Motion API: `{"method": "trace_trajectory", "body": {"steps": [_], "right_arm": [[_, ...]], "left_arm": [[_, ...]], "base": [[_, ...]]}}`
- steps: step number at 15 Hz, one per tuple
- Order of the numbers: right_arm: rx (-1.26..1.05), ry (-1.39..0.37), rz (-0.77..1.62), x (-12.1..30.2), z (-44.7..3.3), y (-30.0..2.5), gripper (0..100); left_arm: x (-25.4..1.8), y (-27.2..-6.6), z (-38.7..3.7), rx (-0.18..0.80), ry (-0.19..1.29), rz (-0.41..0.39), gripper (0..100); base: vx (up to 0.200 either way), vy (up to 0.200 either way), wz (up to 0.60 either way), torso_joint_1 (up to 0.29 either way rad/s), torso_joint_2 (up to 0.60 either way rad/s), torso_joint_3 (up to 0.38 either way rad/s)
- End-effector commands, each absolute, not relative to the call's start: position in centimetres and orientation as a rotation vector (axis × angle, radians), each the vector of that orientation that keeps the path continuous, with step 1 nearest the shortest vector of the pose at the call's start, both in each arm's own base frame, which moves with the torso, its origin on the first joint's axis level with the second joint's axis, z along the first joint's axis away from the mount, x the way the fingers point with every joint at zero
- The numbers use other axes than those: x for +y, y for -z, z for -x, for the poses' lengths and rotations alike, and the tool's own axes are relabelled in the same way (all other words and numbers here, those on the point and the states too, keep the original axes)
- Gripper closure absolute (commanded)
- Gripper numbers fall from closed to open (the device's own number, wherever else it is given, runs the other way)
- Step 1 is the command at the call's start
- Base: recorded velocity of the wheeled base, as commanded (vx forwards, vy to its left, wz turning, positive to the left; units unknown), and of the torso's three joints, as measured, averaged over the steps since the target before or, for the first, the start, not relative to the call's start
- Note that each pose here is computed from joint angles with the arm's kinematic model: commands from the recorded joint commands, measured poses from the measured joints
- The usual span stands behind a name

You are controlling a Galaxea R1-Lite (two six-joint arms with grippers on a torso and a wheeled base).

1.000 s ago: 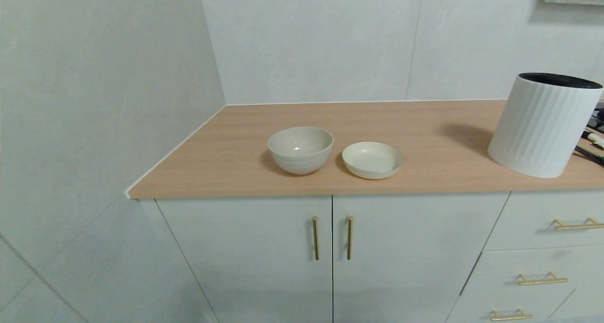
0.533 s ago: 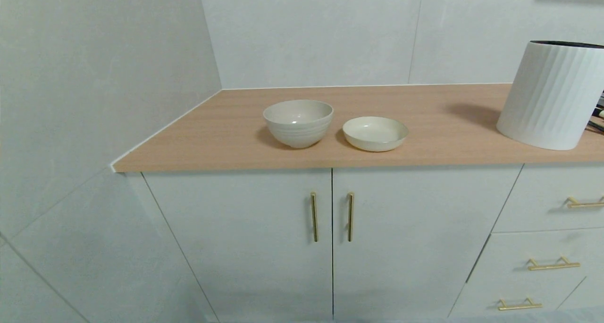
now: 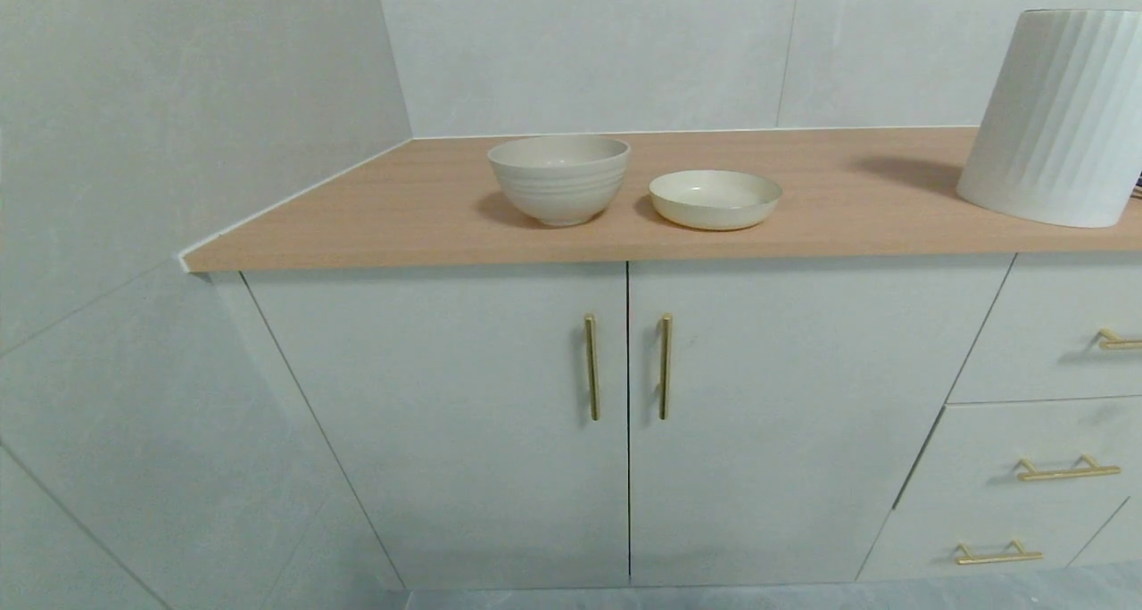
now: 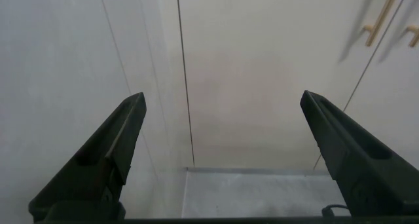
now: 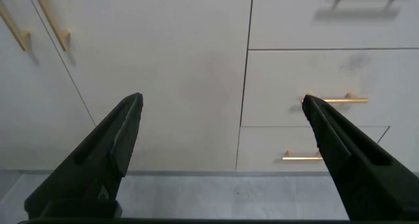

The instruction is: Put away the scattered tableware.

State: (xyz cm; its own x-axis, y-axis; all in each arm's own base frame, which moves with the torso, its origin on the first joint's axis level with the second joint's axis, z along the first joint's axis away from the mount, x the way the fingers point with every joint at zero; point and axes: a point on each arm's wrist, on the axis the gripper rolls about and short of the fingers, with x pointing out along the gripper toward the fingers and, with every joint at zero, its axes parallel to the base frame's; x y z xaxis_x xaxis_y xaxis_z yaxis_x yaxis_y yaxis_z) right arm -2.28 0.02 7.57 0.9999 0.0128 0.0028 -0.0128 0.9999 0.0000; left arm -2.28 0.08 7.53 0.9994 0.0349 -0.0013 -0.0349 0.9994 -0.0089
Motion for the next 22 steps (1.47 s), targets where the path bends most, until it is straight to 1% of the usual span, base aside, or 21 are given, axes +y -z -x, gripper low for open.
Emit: {"method": "trace_trajectory", "body": {"steps": [1,14,15,16,17,19,22], "right_arm": [[-0.003,-0.014,0.000,0.0,2.3,-7.6,0],[-0.008,-0.023,0.020,0.0,2.3,-7.7,0],[-0.052,-0.040,0.012,0.1,2.5,-8.7,0],[-0.122,-0.104,-0.016,0.2,3.2,-10.7,0],[-0.122,-0.167,-0.033,0.3,3.3,-11.1,0],[-0.051,-0.240,-0.038,0.5,2.7,-11.2,0],[0.163,-0.309,-0.060,0.7,0.4,-12.0,0]], "left_arm": [[0.1,-7.5,2.3,0.003,-0.035,0.009,0],[0.1,-7.5,2.3,0.003,-0.035,0.009,0],[0.1,-7.5,2.3,0.003,-0.035,0.009,0],[0.1,-7.5,2.3,0.003,-0.035,0.009,0],[0.1,-7.5,2.3,0.003,-0.035,0.009,0],[0.1,-7.5,2.3,0.003,-0.035,0.009,0],[0.1,-7.5,2.3,0.003,-0.035,0.009,0]], "base": [[0.000,0.000,0.00,-0.012,0.08,0.046],[0.000,0.000,0.00,0.000,0.00,0.000],[0.000,0.000,0.00,0.000,0.00,0.000],[0.000,0.000,0.00,0.000,0.00,0.000],[0.000,0.000,0.00,0.000,0.00,0.000],[0.000,0.000,0.00,0.000,0.00,0.000],[0.000,0.000,0.00,0.000,0.00,0.000]]}}
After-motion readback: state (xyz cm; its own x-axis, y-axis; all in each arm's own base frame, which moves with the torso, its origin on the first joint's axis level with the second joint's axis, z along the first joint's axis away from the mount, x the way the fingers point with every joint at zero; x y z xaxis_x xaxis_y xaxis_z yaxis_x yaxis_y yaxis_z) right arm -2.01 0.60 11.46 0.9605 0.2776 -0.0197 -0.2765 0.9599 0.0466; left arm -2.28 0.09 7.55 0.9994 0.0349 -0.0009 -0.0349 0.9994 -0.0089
